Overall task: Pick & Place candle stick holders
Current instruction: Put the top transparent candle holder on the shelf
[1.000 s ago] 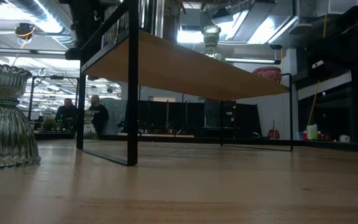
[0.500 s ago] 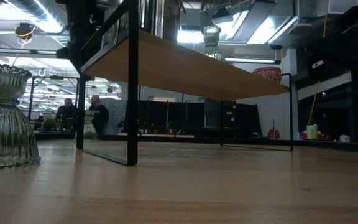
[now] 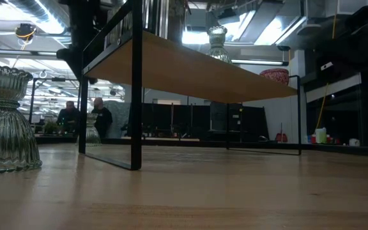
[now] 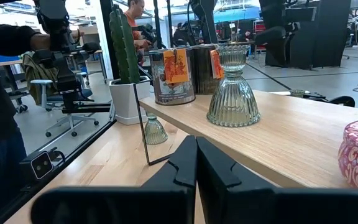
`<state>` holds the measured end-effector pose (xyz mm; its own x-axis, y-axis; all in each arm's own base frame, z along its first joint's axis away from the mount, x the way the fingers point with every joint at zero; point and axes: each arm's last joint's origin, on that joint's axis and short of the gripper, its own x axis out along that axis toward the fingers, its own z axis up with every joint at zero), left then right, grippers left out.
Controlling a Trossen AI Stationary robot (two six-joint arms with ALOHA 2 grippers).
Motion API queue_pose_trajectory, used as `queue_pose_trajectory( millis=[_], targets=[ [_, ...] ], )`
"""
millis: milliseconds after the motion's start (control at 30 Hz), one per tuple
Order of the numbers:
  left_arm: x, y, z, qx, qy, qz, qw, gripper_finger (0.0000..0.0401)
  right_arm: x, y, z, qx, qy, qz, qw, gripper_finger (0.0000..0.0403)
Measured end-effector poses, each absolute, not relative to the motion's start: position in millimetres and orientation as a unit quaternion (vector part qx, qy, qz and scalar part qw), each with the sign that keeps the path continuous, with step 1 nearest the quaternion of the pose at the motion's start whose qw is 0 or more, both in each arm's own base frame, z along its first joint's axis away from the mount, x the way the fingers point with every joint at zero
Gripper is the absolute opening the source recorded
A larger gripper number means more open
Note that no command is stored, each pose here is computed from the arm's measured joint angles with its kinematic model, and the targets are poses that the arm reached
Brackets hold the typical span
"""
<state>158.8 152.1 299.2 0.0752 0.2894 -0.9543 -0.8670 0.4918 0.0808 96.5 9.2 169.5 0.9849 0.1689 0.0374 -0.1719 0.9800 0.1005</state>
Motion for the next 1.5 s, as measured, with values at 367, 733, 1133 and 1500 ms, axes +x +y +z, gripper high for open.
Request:
queue_pose_trajectory(
  millis=[367, 733, 1133, 1500],
  targets=[
    [163.3, 156.6, 296.7, -0.277, 0.518, 0.439, 0.680, 0.0286, 96.4, 9.2, 169.6, 0.052, -0.015, 0.086, 0.995, 0.0010],
    [163.3, 157.1, 292.5, -0.272, 0.518, 0.445, 0.678, 0.0329, 96.5, 9.2, 169.6, 0.052, -0.014, 0.086, 0.995, 0.0010],
    [162.9, 156.4, 250.3, -0.295, 0.514, 0.455, 0.665, 0.0378, 96.4, 9.2, 169.6, 0.052, -0.015, 0.086, 0.995, 0.0010],
    [162.7, 165.9, 238.7, -0.298, 0.469, 0.488, 0.673, 0.0398, 96.4, 9.2, 169.6, 0.052, -0.014, 0.086, 0.995, 0.0010]
  ],
)
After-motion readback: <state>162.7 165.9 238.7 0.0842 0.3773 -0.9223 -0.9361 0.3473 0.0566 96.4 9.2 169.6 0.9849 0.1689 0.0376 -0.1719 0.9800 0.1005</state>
